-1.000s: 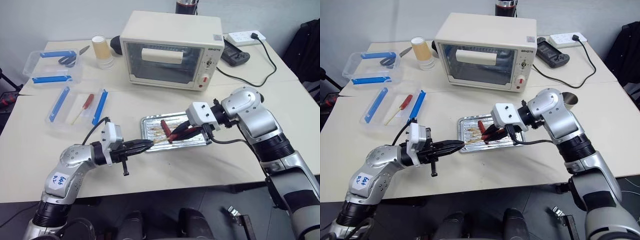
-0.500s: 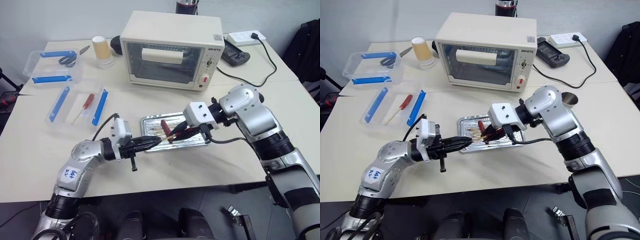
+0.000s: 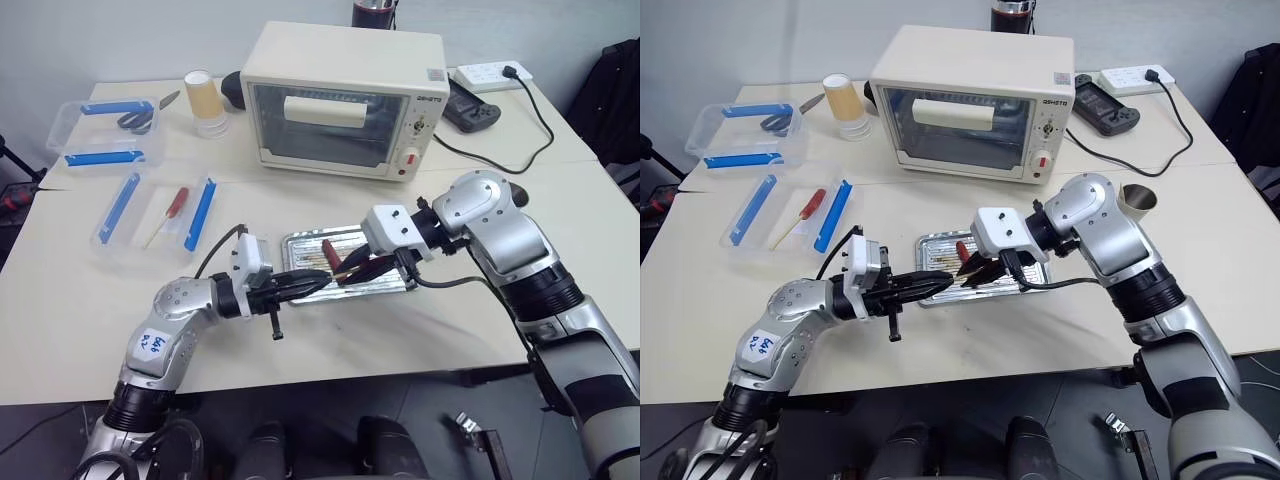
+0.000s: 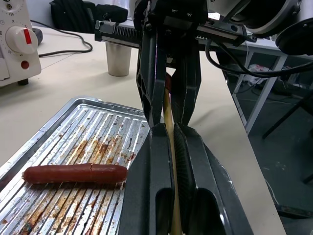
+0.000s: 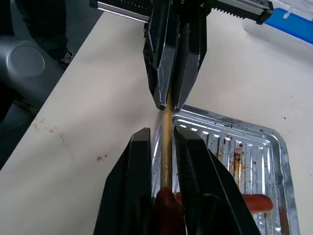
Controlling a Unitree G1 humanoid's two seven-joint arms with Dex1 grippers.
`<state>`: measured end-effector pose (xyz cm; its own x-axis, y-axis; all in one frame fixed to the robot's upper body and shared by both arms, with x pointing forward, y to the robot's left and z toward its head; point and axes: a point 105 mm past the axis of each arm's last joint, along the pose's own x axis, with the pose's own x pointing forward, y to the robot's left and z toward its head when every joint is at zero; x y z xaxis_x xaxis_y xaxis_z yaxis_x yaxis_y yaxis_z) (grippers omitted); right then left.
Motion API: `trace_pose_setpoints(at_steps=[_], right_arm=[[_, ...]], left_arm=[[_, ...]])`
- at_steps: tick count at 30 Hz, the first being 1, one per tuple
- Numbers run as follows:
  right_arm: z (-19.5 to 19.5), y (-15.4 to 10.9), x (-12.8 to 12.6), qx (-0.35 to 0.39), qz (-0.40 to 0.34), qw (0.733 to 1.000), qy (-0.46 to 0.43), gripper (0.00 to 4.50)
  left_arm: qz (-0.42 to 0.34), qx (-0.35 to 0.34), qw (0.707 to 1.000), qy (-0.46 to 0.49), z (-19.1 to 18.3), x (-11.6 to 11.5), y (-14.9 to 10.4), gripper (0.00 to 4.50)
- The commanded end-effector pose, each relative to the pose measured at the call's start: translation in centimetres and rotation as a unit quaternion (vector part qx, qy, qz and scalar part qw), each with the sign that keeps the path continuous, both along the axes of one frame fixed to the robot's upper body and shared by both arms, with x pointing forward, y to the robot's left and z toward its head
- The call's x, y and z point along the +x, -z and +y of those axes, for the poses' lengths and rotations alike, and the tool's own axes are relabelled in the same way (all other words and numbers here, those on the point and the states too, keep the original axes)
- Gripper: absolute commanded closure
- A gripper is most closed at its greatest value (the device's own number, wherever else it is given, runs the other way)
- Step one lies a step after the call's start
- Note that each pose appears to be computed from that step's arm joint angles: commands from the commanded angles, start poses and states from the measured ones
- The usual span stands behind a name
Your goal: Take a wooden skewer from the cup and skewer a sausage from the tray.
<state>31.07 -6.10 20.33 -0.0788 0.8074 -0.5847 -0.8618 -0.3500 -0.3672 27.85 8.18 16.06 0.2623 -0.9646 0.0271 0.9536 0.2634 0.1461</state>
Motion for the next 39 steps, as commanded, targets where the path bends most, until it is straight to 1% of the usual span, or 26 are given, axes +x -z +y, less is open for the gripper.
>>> trace_pose_setpoints(at_steps=[1, 5, 7, 9, 13, 15, 17, 18, 19, 20, 21, 22, 24, 27, 28, 29, 30, 31, 32, 33, 35, 37, 39], right_arm=[[-0.6, -1.1, -0.7, -0.003, -0.008, 1.000, -0.019, 2.64], [-1.0, -1.9, -0.4, 0.006, -0.029, 0.999, -0.019, 1.35], [-1.4, -2.4, -0.5, 0.004, -0.024, 1.000, -0.018, 0.64], [-1.8, -2.9, -0.6, 0.005, -0.019, 1.000, -0.014, 0.03], [-2.6, -3.6, -0.8, 0.013, -0.019, 1.000, -0.008, 0.03], [-3.1, -4.6, -0.9, 0.052, -0.022, 0.998, 0.003, 0.03], [-4.4, -6.0, -1.2, 0.121, -0.011, 0.992, 0.030, 0.03], [-5.0, -6.4, -1.4, 0.140, -0.006, 0.989, 0.039, 0.03], [-5.4, -6.8, -1.4, 0.161, -0.018, 0.986, 0.045, 0.03], [-6.1, -7.9, -1.1, 0.217, -0.062, 0.972, 0.059, 0.03], [-6.9, -8.9, -0.7, 0.271, -0.091, 0.954, 0.088, 0.03], [-7.6, -9.5, -0.4, 0.307, -0.110, 0.939, 0.110, 0.03], [-9.1, -8.7, -0.4, 0.311, -0.145, 0.928, 0.146, 0.03], [-10.3, -7.9, -0.2, 0.330, -0.164, 0.907, 0.203, 0.03], [-10.3, -7.9, -0.5, 0.348, -0.156, 0.901, 0.207, 0.03], [-10.2, -8.0, -1.0, 0.372, -0.136, 0.895, 0.207, 0.03], [-10.0, -8.0, -2.0, 0.387, -0.102, 0.897, 0.189, 0.03], [-10.0, -8.1, -2.5, 0.409, -0.085, 0.890, 0.183, 0.03], [-9.8, -8.0, -3.1, 0.425, -0.063, 0.886, 0.176, 0.03], [-9.6, -7.8, -3.6, 0.431, -0.061, 0.884, 0.170, 0.03], [-9.0, -7.0, -4.3, 0.424, -0.064, 0.889, 0.159, 0.03], [-8.6, -6.3, -4.7, 0.436, -0.058, 0.883, 0.165, 0.03], [-8.3, -6.3, -4.7, 0.456, -0.060, 0.871, 0.174, 0.03]], left_arm=[[-0.021, -0.007, 1.000, 0.016, -0.4, -0.8, -0.8, 4.50], [-0.019, -0.007, 1.000, 0.004, 0.0, -0.7, -0.6, 4.50], [-0.018, -0.007, 1.000, -0.002, 0.2, -0.7, -0.4, 4.50], [-0.017, -0.008, 1.000, -0.009, 0.6, -0.6, -0.3, 4.50], [-0.019, -0.018, 0.999, -0.032, 1.4, -0.5, -0.1, 4.50], [-0.027, -0.047, 0.997, -0.051, 2.4, -0.7, -0.6, 4.50], [-0.031, -0.067, 0.993, -0.087, 4.1, -1.1, -0.8, 4.50], [-0.033, -0.070, 0.992, -0.101, 4.7, -1.2, -0.8, 4.50], [-0.034, -0.080, 0.989, -0.118, 5.3, -1.3, -1.0, 4.50], [-0.038, -0.100, 0.982, -0.153, 6.3, -1.3, -1.5, 4.50], [-0.040, -0.121, 0.974, -0.186, 7.4, -1.3, -2.0, 4.50], [-0.041, -0.134, 0.968, -0.207, 8.1, -1.4, -2.3, 4.50], [-0.043, -0.172, 0.949, -0.260, 9.7, -1.4, -3.1, 4.50], [-0.048, -0.230, 0.912, -0.336, 12.3, -1.2, -4.3, 4.50], [-0.057, -0.243, 0.897, -0.364, 13.2, -1.0, -4.7, 4.50], [-0.062, -0.256, 0.881, -0.393, 14.1, -0.7, -5.0, 4.50], [-0.069, -0.263, 0.864, -0.423, 15.1, -0.3, -5.3, 4.50], [-0.070, -0.274, 0.847, -0.451, 16.1, 0.0, -5.4, 4.50], [-0.069, -0.280, 0.836, -0.467, 16.7, 0.3, -5.5, 4.50], [-0.069, -0.281, 0.825, -0.485, 17.3, 0.6, -5.6, 4.50], [-0.063, -0.282, 0.812, -0.508, 18.1, 1.3, -5.4, 4.50], [-0.060, -0.264, 0.805, -0.528, 18.7, 2.3, -5.1, 4.50], [-0.058, -0.242, 0.806, -0.537, 18.8, 3.3, -4.9, 4.50]])
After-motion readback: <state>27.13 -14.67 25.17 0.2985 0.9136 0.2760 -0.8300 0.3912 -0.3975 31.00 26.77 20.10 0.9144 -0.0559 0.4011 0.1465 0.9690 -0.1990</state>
